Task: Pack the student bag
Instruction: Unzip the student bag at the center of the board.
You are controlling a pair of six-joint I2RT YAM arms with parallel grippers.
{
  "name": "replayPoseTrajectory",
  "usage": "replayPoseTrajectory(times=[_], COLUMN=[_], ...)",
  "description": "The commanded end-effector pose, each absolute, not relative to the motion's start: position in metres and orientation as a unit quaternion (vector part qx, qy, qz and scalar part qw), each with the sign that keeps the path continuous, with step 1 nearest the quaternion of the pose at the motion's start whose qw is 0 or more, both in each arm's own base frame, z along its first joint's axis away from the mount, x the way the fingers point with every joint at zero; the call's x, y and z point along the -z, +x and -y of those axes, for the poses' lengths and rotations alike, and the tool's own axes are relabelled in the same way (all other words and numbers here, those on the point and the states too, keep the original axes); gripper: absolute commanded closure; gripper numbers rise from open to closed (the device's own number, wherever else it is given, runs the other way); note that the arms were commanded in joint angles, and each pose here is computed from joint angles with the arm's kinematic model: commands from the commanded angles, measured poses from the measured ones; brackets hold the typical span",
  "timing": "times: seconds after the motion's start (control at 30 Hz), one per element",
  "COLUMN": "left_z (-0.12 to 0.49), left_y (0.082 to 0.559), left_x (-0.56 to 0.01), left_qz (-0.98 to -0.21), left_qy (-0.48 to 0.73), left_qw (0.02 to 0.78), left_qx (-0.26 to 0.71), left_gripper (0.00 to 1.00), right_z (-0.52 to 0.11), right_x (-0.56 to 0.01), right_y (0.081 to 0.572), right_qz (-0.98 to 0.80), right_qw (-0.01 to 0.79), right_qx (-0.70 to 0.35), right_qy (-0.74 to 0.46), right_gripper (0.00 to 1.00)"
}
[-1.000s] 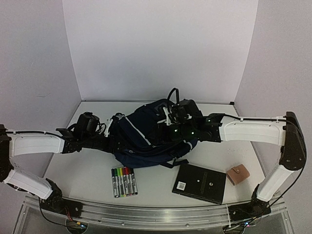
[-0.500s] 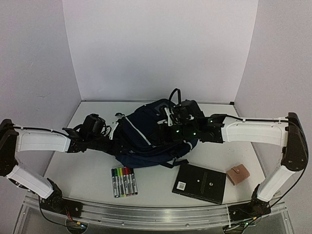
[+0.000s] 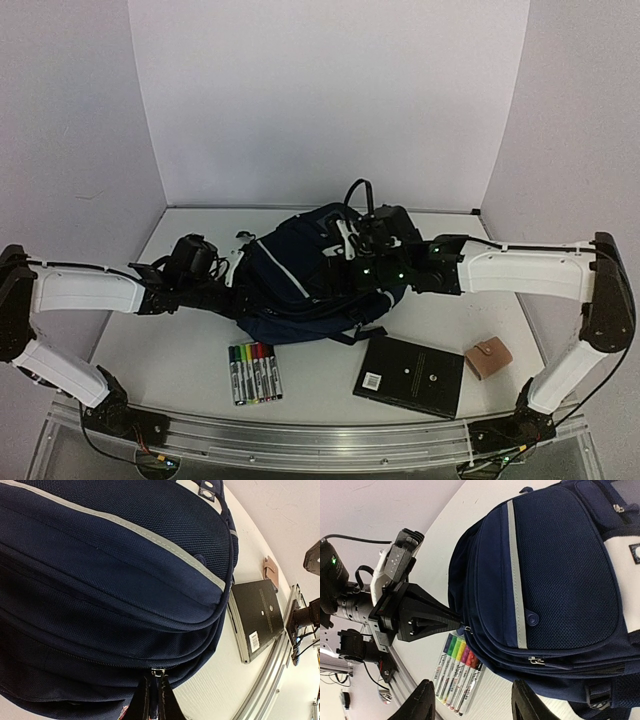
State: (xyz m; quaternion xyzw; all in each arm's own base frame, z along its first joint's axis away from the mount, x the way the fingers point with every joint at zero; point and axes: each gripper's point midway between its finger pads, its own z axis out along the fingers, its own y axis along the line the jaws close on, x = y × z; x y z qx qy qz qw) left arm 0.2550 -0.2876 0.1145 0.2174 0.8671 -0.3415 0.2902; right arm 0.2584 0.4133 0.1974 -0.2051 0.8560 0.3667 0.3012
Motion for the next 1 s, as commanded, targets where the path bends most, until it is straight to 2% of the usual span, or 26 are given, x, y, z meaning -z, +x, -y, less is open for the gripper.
replayPoseTrajectory(times=[0.0,0.23,0.67,0.97], left_z=[0.290,0.289,0.291,0.292], left_y=[0.263,0.255,0.252,0.252], left_x=[-0.165,-0.217,-0.229,-0.232], left_qz=[-0.836,-0.798,-0.791,-0.789], left_qy=[0.203,0.198,0.198,0.199], left_qw=[0.352,0.392,0.392,0.393], left_qx=[0.367,0.412,0.426,0.428], left_gripper=[1.00,1.00,1.00,1.00], right_z=[-0.417,-0.427,-0.452,-0.463], right_x=[-0.223,-0.209,-0.185,-0.176], right_y=[0.256,0.270,0.293,0.297], right_qz=[-0.819,-0.805,-0.792,-0.778], right_qw=[0.374,0.420,0.452,0.454], right_qx=[-0.334,-0.253,-0.162,-0.140], right_qy=[-0.279,-0.335,-0.377,-0.411], right_gripper=[0.47,0.39,0.17,0.13])
